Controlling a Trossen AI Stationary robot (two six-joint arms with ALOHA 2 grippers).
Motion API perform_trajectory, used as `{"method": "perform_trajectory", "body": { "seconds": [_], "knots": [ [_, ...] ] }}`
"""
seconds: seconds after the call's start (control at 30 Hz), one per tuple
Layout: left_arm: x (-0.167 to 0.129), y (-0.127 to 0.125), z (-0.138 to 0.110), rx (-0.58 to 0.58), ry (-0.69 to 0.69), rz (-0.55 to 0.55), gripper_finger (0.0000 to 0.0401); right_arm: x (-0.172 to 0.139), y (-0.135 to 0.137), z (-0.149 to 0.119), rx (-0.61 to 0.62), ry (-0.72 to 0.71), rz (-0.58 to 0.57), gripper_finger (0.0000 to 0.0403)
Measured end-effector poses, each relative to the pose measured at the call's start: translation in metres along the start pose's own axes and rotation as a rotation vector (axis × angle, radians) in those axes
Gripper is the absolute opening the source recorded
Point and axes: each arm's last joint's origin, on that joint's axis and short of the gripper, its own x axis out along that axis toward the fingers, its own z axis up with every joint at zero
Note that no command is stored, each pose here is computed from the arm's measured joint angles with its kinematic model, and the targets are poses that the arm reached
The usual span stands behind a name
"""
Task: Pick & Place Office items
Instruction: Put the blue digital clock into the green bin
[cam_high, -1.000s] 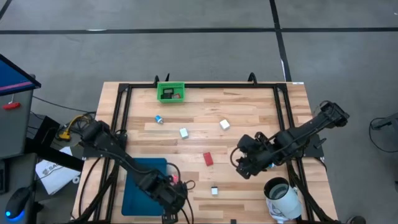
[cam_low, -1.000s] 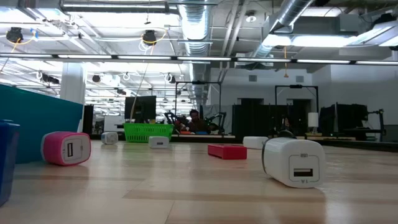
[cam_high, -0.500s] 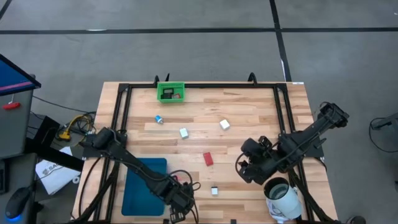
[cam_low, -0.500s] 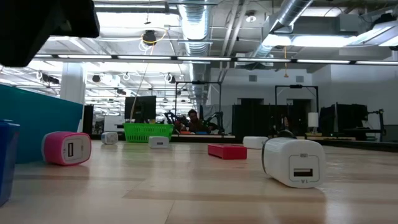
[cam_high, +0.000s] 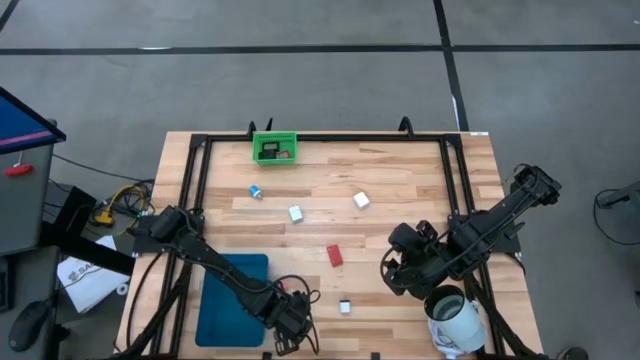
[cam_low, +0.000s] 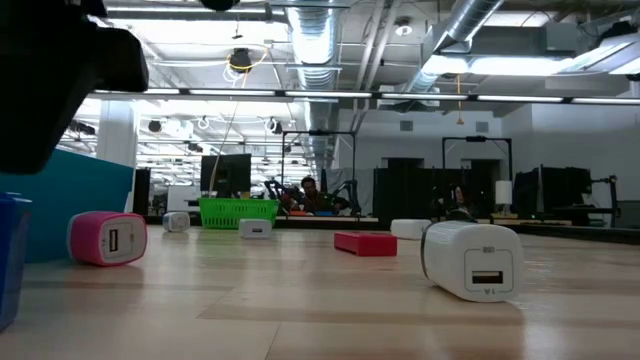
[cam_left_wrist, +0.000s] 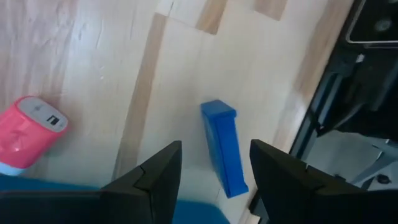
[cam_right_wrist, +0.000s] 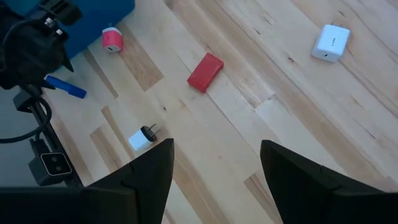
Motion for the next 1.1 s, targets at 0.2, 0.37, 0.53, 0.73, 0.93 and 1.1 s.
{"method": "perform_trajectory", "body": {
  "seconds": [0.2, 0.37, 0.53, 0.73, 0.93, 1.1],
  "knots": [
    [0.004, -0.002, 0.001, -0.023, -0.029, -0.041, 0.0186, 0.000, 0.000, 0.000, 0.000, 0.000, 0.001, 0.0231],
    [0.006, 0.001, 0.002, -0.030, -0.038, -0.034, 0.0186, 0.000, 0.000, 0.000, 0.001, -0.001, 0.002, 0.0231],
    [0.006, 0.000, 0.003, -0.029, -0.048, -0.040, 0.0186, 0.000, 0.000, 0.000, 0.003, -0.001, 0.003, 0.0231],
    [0.007, 0.000, 0.003, -0.027, -0.049, -0.039, 0.0186, 0.000, 0.000, 0.000, 0.009, -0.001, 0.003, 0.0231],
    [0.013, 0.005, 0.000, -0.045, -0.036, -0.019, 0.0186, 0.000, 0.000, 0.000, 0.015, -0.001, 0.003, 0.0231],
    [0.022, 0.008, -0.004, -0.059, -0.025, -0.044, 0.0186, 0.000, 0.000, 0.000, 0.017, -0.001, 0.003, 0.0231]
  ]
}}
